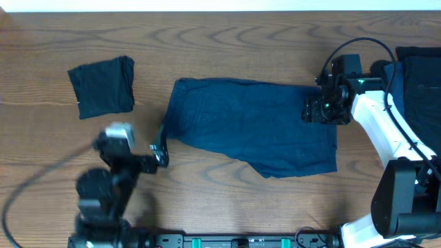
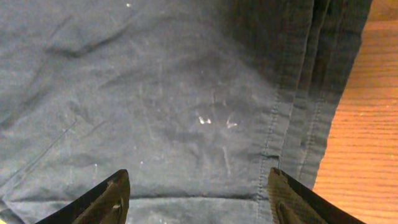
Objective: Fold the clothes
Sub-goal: 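Move the left gripper to the shorts' left corner and grasp it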
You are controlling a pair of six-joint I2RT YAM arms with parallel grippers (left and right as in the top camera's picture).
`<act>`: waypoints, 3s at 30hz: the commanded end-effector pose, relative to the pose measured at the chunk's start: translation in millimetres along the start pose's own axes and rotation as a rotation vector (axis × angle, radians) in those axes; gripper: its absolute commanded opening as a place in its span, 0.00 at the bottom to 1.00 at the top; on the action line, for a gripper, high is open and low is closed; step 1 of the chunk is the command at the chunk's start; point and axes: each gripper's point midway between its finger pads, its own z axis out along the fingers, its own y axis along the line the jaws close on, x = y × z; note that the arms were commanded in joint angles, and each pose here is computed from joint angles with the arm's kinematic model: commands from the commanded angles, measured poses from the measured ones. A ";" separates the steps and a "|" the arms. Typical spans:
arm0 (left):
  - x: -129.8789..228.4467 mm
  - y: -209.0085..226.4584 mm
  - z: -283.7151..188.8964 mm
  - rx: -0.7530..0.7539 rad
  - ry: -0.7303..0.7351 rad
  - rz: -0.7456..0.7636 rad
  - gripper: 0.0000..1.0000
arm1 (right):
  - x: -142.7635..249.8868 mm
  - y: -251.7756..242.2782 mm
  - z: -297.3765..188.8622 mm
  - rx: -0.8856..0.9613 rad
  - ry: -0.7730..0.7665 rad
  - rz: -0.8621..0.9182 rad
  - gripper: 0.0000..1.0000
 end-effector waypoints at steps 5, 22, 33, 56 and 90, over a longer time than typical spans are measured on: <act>-61.6 -10.3 51.7 -0.003 0.311 -0.057 0.98 | -0.2 -0.1 -1.3 -0.004 -0.004 -0.015 0.69; 21.9 40.1 205.0 -0.112 0.867 -0.096 0.98 | -2.2 0.1 -1.3 -0.004 -0.012 -0.016 0.69; 97.6 63.3 259.5 -0.054 0.958 0.023 0.90 | -4.0 0.3 -1.4 -0.005 -0.019 -0.017 0.69; 142.8 27.2 267.9 0.448 0.951 0.354 0.93 | -4.5 0.3 -1.2 -0.005 -0.022 -0.017 0.69; 170.1 30.9 261.6 0.464 1.033 0.320 0.46 | -5.1 0.4 -1.2 -0.005 -0.024 -0.018 0.70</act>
